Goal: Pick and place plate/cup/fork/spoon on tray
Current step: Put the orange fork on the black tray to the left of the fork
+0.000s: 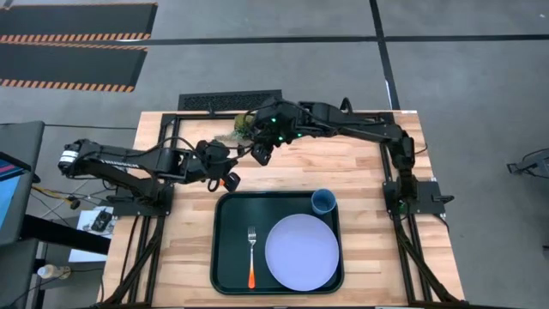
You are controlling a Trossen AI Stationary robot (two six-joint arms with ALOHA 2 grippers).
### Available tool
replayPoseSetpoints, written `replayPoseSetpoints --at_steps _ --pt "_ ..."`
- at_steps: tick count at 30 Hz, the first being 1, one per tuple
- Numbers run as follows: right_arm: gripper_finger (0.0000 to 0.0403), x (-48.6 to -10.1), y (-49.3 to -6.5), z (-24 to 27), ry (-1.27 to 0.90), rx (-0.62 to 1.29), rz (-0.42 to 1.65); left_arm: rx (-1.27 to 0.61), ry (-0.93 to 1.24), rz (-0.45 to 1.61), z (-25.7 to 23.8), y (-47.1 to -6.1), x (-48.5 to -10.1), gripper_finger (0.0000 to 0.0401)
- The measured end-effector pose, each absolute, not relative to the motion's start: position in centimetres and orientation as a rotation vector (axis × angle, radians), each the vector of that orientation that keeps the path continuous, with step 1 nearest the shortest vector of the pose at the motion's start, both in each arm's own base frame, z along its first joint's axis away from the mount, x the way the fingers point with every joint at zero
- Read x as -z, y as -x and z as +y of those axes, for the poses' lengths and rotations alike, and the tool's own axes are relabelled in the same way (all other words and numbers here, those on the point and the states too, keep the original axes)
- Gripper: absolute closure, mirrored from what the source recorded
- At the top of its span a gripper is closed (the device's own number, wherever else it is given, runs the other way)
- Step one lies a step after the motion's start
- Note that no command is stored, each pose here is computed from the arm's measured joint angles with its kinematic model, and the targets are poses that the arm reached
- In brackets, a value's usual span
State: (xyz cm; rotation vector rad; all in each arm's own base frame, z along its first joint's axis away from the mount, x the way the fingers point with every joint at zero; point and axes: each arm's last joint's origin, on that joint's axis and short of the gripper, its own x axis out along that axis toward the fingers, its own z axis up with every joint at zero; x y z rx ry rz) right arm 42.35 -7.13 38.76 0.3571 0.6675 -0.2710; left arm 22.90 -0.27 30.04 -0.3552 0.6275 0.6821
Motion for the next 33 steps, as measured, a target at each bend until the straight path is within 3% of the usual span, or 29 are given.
replayPoseSetpoints --at_steps 14,33 --pt "0.0225 -36.0 -44.9 -6.7 -0.372 0.258 0.68 -0.678 0.324 0.634 -1.1 -23.5 -29.6 0.0401" --pt "0.0228 -35.4 -44.8 -7.2 -0.379 0.274 0.729 -0.684 0.298 0.656 -1.3 -24.3 -28.8 0.0401"
